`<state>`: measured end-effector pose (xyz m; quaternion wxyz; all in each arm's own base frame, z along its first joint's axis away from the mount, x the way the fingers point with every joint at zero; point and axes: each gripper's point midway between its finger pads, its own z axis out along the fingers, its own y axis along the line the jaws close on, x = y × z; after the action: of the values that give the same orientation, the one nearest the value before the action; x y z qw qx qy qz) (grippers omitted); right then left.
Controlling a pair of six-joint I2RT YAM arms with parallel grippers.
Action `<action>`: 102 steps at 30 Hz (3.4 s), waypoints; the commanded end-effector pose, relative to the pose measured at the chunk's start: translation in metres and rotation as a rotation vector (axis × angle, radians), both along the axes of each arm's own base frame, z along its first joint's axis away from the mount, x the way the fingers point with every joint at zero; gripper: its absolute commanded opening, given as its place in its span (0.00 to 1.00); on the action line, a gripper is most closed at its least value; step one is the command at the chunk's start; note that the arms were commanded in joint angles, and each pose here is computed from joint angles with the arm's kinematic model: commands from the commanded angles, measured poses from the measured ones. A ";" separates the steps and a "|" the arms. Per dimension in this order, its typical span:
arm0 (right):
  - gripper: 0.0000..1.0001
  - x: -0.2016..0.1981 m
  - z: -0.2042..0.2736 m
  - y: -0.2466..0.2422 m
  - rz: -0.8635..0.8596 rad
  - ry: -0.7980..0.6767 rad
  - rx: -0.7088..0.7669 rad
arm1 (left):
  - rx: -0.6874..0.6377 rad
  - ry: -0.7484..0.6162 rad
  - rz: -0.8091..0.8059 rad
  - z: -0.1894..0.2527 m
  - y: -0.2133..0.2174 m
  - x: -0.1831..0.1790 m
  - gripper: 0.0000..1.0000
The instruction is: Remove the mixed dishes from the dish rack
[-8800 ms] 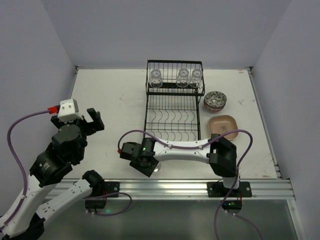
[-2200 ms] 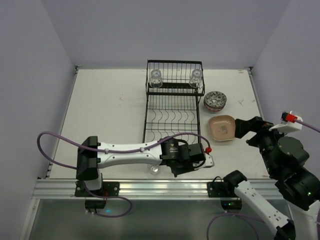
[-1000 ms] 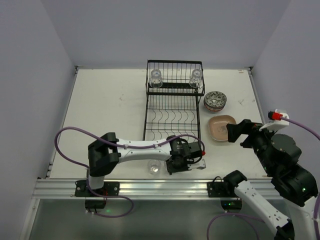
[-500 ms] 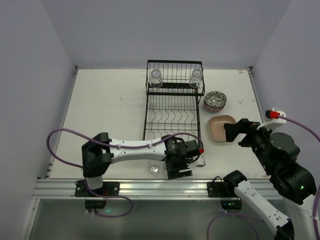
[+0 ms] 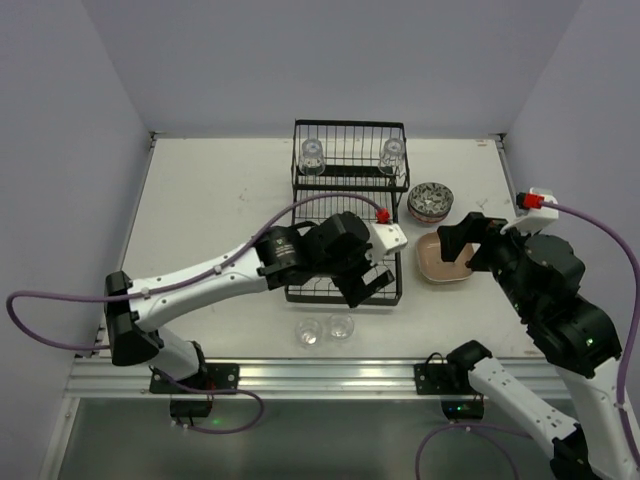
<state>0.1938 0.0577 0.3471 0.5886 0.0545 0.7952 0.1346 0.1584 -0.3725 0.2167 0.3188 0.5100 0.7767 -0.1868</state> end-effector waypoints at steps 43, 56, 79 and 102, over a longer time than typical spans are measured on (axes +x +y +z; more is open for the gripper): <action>0.99 -0.043 -0.005 0.013 0.188 -0.055 0.055 | -0.639 -0.310 -0.191 0.101 -0.066 0.322 0.99; 0.99 -0.045 -0.014 0.013 0.199 -0.049 0.038 | -0.666 -0.264 -0.193 0.074 -0.078 0.331 0.85; 0.99 -0.047 -0.014 0.009 0.189 -0.059 0.026 | -0.724 -0.245 -0.205 0.080 -0.083 0.325 0.00; 0.99 -0.039 0.022 0.018 0.199 -0.141 0.115 | -1.044 -0.463 0.113 0.274 -0.005 0.278 0.00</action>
<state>0.1489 0.0677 0.3366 0.5958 -0.0058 0.7755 0.2090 0.4696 -0.4079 0.3958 0.6340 0.3265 0.5868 -0.3836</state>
